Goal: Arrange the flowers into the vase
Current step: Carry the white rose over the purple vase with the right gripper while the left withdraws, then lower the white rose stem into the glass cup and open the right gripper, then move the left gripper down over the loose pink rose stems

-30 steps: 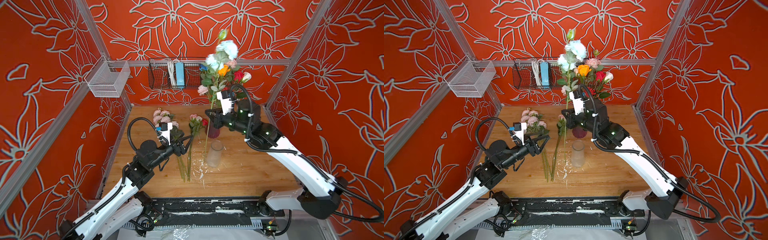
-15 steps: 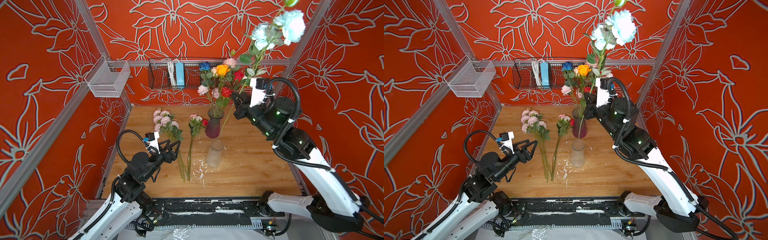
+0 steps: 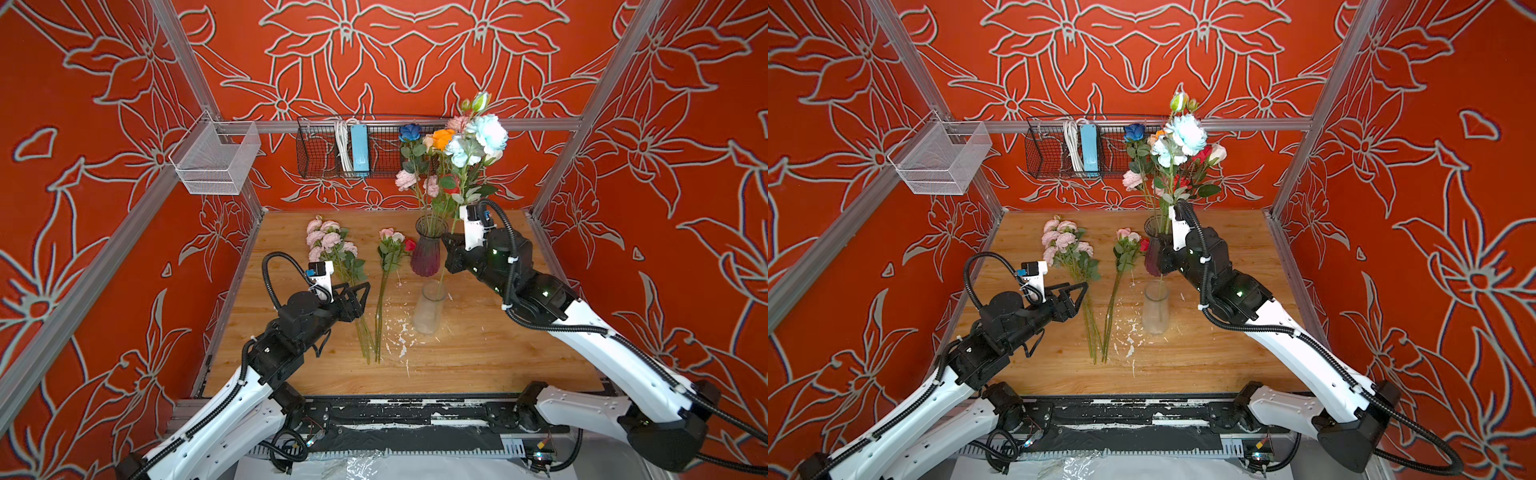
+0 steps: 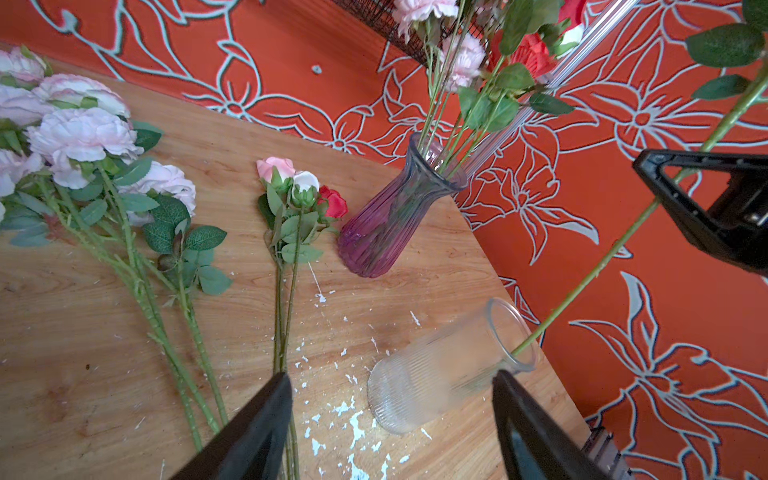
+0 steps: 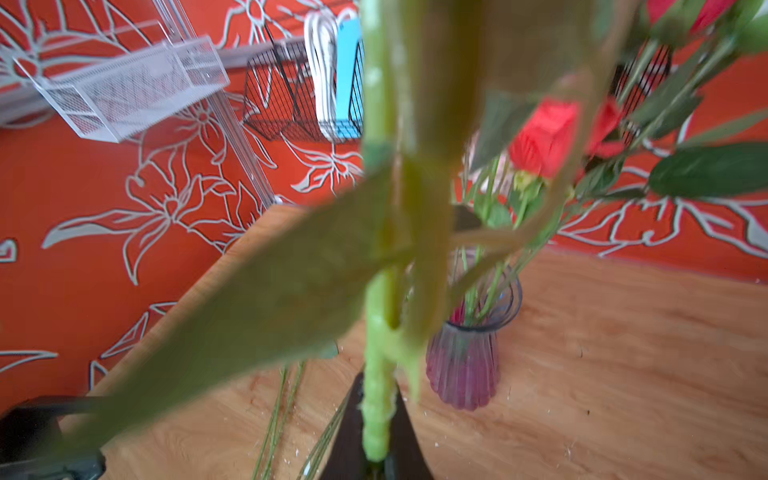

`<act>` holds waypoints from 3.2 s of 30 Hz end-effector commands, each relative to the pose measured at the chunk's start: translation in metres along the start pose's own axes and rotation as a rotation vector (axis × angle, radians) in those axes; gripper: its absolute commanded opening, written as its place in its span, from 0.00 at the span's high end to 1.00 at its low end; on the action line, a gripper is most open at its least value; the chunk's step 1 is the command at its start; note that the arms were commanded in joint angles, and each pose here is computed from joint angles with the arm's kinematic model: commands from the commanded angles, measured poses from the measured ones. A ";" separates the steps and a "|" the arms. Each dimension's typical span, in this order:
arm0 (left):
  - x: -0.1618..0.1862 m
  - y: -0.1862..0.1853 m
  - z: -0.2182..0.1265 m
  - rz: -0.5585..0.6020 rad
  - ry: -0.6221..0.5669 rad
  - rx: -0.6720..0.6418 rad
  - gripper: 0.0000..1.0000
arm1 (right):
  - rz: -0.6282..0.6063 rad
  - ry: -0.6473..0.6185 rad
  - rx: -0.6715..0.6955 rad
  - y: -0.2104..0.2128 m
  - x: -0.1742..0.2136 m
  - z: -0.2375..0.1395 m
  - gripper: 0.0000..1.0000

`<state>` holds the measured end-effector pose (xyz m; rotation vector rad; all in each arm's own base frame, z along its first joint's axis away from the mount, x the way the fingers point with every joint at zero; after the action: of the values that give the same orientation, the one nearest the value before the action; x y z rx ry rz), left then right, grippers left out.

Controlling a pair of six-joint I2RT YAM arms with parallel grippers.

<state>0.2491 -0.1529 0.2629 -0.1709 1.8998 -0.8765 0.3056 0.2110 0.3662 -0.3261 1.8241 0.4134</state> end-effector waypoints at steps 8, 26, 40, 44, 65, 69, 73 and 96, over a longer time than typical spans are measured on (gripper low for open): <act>-0.007 -0.012 0.009 -0.026 0.005 0.028 0.24 | 0.075 -0.038 0.019 -0.011 0.025 -0.005 0.89; -0.003 -0.017 0.025 -0.047 0.053 0.029 0.24 | 0.144 -0.033 -0.016 -0.016 0.045 -0.038 0.72; 0.017 0.012 0.036 -0.056 0.085 -0.074 0.25 | 0.135 0.008 -0.087 -0.010 0.052 -0.061 0.72; 0.030 0.035 0.049 -0.032 0.170 -0.222 0.27 | 0.126 0.018 -0.026 -0.025 0.064 -0.076 0.71; 0.107 0.151 0.110 -0.001 0.623 -0.738 0.62 | 0.144 0.149 0.155 -0.066 0.161 -0.082 0.71; 0.118 0.161 0.116 0.012 0.661 -0.764 0.67 | 0.139 0.154 0.156 -0.066 0.163 -0.081 0.71; 0.119 0.158 0.122 0.015 0.673 -0.743 0.84 | 0.134 0.158 0.158 -0.067 0.164 -0.082 0.71; 0.043 0.047 0.056 -0.030 0.355 -0.255 0.98 | 0.115 0.142 0.128 -0.057 0.145 -0.069 0.71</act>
<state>0.2873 -0.1568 0.1743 -0.2538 2.4365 -0.5894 0.2245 0.1249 0.2177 -0.1813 2.0577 0.3272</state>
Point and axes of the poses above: each gripper's point midway between its finger pads, its own z axis out along the fingers, its own y axis along the line the jaws close on, x = y × z, the point moved 1 cm from there along -z, back along the fingers, and after that the axes turned 6 degrees about -z, right-handed, at the moved point
